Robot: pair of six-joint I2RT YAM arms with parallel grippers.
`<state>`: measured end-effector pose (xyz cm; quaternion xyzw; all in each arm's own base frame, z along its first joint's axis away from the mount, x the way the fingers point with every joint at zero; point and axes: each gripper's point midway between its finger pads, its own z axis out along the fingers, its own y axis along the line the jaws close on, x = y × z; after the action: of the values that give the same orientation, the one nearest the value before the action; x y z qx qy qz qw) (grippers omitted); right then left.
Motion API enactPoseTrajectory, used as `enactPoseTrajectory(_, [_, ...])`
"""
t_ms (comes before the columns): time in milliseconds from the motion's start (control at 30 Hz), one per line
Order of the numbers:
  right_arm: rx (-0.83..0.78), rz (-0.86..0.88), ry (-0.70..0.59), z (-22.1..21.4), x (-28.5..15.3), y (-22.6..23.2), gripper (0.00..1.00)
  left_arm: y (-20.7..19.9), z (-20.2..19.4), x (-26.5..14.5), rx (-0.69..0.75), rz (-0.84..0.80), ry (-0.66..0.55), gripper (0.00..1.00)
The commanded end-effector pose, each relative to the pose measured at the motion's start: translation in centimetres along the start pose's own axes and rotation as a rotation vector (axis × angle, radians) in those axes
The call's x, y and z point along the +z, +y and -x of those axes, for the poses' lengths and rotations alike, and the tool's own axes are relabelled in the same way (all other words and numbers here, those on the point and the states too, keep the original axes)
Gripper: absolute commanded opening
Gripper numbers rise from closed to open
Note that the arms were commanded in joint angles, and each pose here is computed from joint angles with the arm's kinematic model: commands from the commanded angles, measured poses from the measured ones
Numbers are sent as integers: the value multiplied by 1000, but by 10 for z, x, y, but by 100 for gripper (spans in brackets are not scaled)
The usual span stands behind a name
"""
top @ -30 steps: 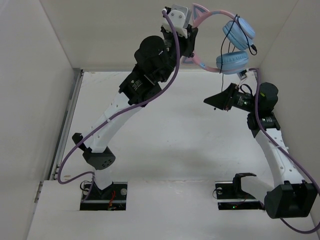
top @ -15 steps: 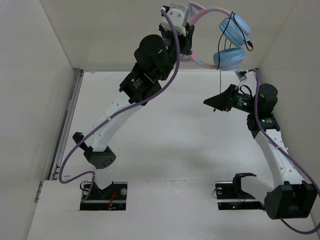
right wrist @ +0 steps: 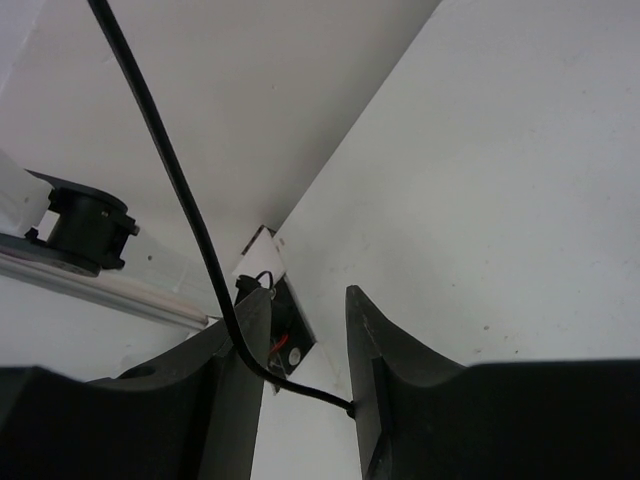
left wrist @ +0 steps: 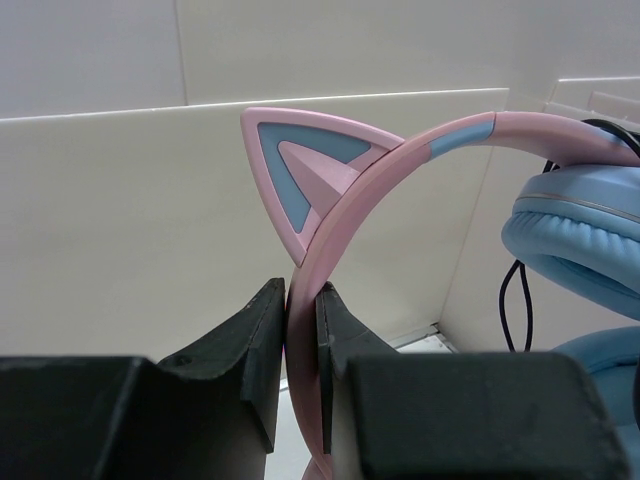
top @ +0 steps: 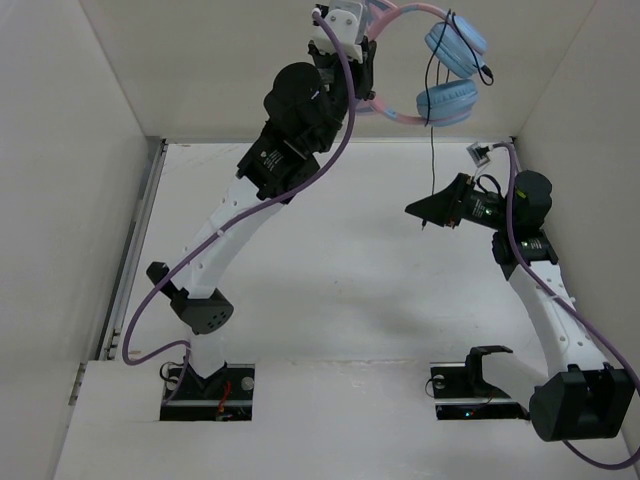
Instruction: Wrap the headphones
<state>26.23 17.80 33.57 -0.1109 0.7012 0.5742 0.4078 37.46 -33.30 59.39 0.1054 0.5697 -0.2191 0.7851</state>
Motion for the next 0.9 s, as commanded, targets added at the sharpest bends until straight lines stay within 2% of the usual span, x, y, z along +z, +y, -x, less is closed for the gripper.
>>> enactPoseTrajectory(0, [-67, 36, -2, 1, -2, 16, 42, 15, 78, -10, -99, 34, -217, 1])
enactPoseTrajectory(200, [-77, 30, -5, 1, -2, 16, 41, 20, 76, -7, -86, 47, -217, 1])
enactPoseTrajectory(267, [-86, 29, -4, 2, -2, 17, 35, 23, 74, -5, -83, 60, -218, 1])
enactPoseTrajectory(433, [-120, 4, -2, 10, -1, 17, 13, 25, 61, -1, -64, 83, -193, 1])
enactPoseTrajectory(500, [-142, -38, -5, 18, -2, 14, 9, 27, 52, 2, -51, 94, -177, 1])
enactPoseTrajectory(867, [-444, -297, 113, 36, -13, 9, 9, 39, -17, 21, 53, 160, -67, 1])
